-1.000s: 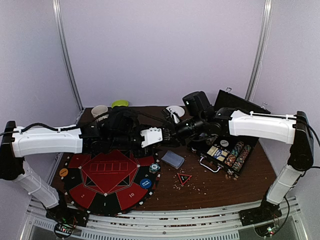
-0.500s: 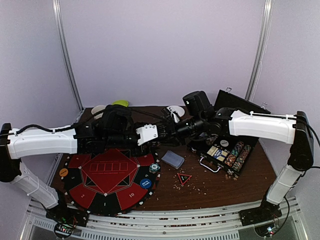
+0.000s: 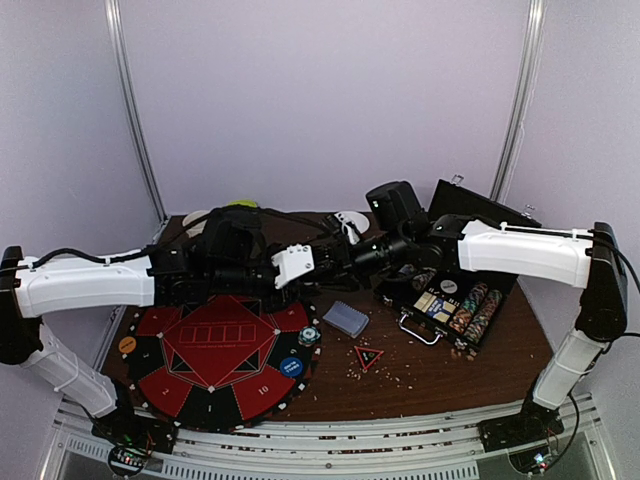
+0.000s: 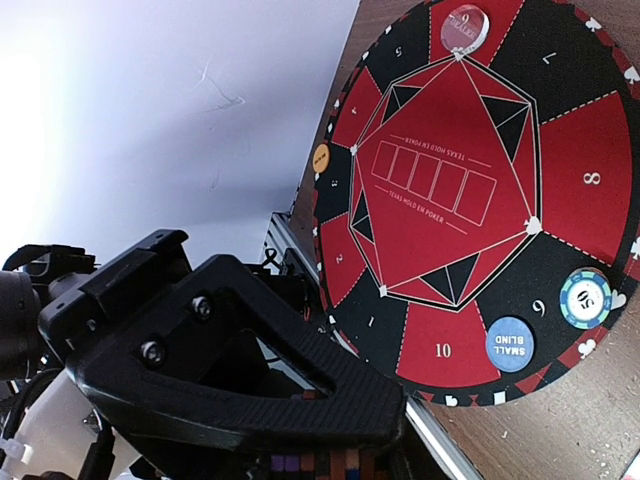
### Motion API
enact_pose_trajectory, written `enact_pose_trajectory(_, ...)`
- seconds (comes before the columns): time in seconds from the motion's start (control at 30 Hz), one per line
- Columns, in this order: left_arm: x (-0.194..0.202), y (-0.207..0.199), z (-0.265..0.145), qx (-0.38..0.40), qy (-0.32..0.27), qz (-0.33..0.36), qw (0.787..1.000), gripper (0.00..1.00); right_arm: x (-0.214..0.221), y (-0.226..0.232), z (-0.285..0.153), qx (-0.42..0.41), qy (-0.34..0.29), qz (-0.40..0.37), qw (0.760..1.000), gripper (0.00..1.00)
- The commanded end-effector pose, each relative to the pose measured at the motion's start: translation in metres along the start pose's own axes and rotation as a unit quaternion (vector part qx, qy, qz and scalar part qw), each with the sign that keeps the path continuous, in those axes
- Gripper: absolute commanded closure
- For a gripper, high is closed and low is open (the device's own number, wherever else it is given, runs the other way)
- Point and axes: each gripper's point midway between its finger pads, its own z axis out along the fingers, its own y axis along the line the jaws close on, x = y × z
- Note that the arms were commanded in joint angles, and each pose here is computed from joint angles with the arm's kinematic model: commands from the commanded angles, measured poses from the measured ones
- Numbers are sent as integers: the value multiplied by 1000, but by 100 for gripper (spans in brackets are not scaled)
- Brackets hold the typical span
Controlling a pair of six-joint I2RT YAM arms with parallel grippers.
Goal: Distribute texas hold em gaming equipment
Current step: Pass from the right arm to the left
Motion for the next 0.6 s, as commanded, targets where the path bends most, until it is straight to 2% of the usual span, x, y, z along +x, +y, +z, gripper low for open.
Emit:
enact_pose_trajectory(0.0,-20,4,-8,-4,-40,7,999,100,-1,15,-6,-9,-4,-14,1000,100)
enact_pose_trajectory(0.1,-16,3,-9,-5,-35,-2,999,100,-1,11,-6,1,-4,-17,1000,100)
enact_pose_trajectory(0.13,-15,4,-9,-8,-33,-5,999,100,-1,10,-6,3,-4,-19,1000,95)
enact_pose_trajectory(0.27,-1,3,-7,-9,-11,-24,1000,100,-2,7,-8,13,-6,-23,1000,63)
enact_pose_trajectory(0.37,14,4,-5,-6,12,-46,999,100,-3,2,-10,21,-10,-24,999,48)
enact_pose_trajectory(0.57,47,-4,-4,-3,59,-82,995,100,-9,2,-14,22,-20,-32,999,37)
